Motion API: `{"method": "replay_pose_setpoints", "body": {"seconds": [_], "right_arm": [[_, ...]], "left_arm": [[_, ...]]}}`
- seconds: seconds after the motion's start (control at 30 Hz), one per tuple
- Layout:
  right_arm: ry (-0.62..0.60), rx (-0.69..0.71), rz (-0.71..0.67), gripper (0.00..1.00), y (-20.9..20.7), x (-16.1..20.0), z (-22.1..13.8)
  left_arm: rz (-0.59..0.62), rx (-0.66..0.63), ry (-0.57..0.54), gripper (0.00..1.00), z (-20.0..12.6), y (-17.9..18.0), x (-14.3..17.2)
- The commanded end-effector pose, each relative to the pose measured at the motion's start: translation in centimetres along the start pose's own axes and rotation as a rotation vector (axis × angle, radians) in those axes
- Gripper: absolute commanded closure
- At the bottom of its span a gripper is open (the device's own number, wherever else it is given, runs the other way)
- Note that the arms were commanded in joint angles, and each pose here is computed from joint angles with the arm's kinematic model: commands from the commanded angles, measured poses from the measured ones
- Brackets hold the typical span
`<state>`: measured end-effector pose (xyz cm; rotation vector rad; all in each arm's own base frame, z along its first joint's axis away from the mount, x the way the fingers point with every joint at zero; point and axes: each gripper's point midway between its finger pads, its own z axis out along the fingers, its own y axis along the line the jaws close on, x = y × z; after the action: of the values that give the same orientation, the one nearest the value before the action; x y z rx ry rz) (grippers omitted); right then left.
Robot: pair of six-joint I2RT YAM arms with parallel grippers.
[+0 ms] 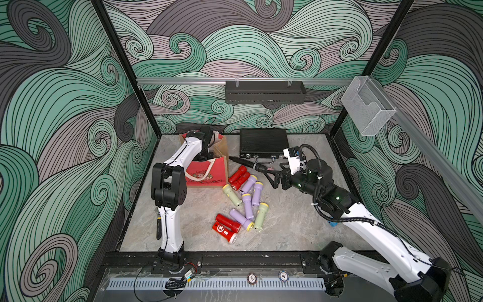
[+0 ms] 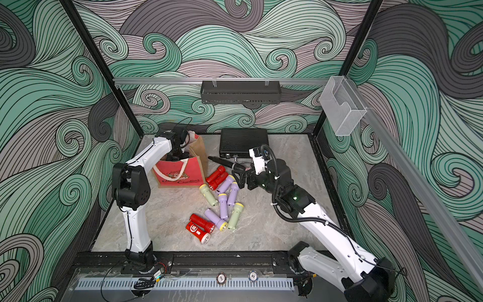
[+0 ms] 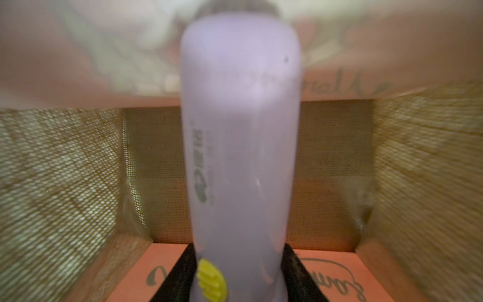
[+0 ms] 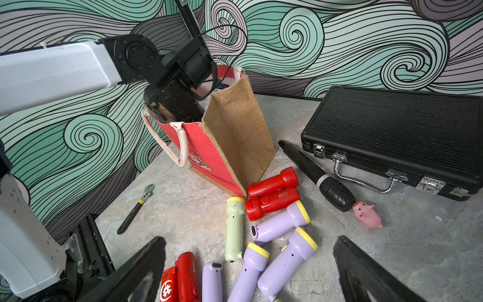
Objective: Put the flashlights into the tote bags
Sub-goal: Place the flashlight in the canvas bag, then pick up the flashlight from the center of the board.
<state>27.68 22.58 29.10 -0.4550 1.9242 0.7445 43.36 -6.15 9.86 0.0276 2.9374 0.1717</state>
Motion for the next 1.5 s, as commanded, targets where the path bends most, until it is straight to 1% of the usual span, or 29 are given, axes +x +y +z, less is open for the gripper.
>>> {"method": "replay_pose_setpoints", "body": {"seconds": [0.0,0.1,0.2,0.27,0.33,0.4,0.53,0.57,0.67,0.73,0.87,0.97,1.03,1.07,1.17,1.27,1.3,1.33,1.37,1.47], "right_arm": [[-0.011,0.016,-0.021,0.00,-0.2,-0.2,0.0],[-0.012,0.013,-0.022,0.00,-0.1,-0.2,0.0],[-0.015,0.019,-0.023,0.00,-0.2,-0.3,-0.2],[-0.019,0.026,-0.026,0.00,-0.3,-0.3,-0.3],[-0.020,0.028,-0.030,0.00,-0.3,-0.4,-0.4],[-0.021,0.033,-0.033,0.00,-0.4,-0.5,-0.5],[-0.022,0.045,-0.039,0.00,-0.5,-0.6,-0.9],[-0.022,0.051,-0.041,0.00,-0.6,-0.6,-1.0],[-0.005,0.065,-0.048,0.00,-0.7,-0.4,-1.1],[0.014,0.078,-0.053,0.00,-1.0,-0.1,-1.2],[0.063,0.081,-0.054,0.00,-1.1,1.0,-1.1],[0.128,0.047,-0.063,0.01,-0.6,2.4,-0.5],[0.202,0.012,-0.082,0.02,0.3,3.8,0.3],[0.246,-0.005,-0.103,0.03,0.9,4.8,0.7],[0.366,-0.070,-0.164,0.03,3.4,7.8,2.0],[0.474,-0.153,-0.206,0.05,6.7,11.0,3.1],[0.499,-0.177,-0.215,0.05,7.8,11.8,3.4],[0.527,-0.201,-0.225,0.05,8.9,12.8,3.6],[0.548,-0.219,-0.227,0.06,9.7,13.4,3.8],[0.620,-0.271,-0.235,0.07,12.6,15.8,4.2]], "left_arm": [[-0.018,0.011,0.013,1.00,1.2,0.1,0.2],[-0.020,0.012,0.033,1.00,1.9,0.0,0.4],[-0.027,0.023,0.020,0.90,1.6,-0.1,0.4],[-0.030,0.023,0.003,0.86,1.1,-0.1,0.2],[-0.034,0.026,-0.007,0.78,0.6,0.0,0.3],[-0.041,0.028,-0.022,0.73,0.0,0.2,0.5],[-0.053,0.036,-0.053,0.64,-1.2,0.3,0.7],[-0.056,0.036,-0.067,0.62,-1.7,0.5,0.6],[-0.059,0.043,-0.119,0.51,-3.8,0.7,0.1],[-0.059,0.050,-0.160,0.46,-5.8,0.9,-0.3],[-0.056,0.080,-0.235,0.44,-9.3,1.1,-0.6],[-0.051,0.138,-0.279,0.42,-11.8,0.6,-0.3],[-0.030,0.191,-0.302,0.33,-13.1,0.0,0.2],[-0.028,0.212,-0.315,0.31,-13.8,-0.2,0.6],[-0.066,0.248,-0.350,0.30,-15.3,-0.1,1.7],[-0.066,0.379,-0.430,0.29,-17.6,-1.6,2.5],[-0.058,0.435,-0.474,0.27,-18.7,-2.2,2.6],[-0.069,0.461,-0.501,0.21,-19.6,-2.3,2.9],[-0.075,0.485,-0.522,0.17,-20.5,-2.3,3.1],[-0.097,0.530,-0.543,0.12,-21.9,-2.0,3.4]]}}
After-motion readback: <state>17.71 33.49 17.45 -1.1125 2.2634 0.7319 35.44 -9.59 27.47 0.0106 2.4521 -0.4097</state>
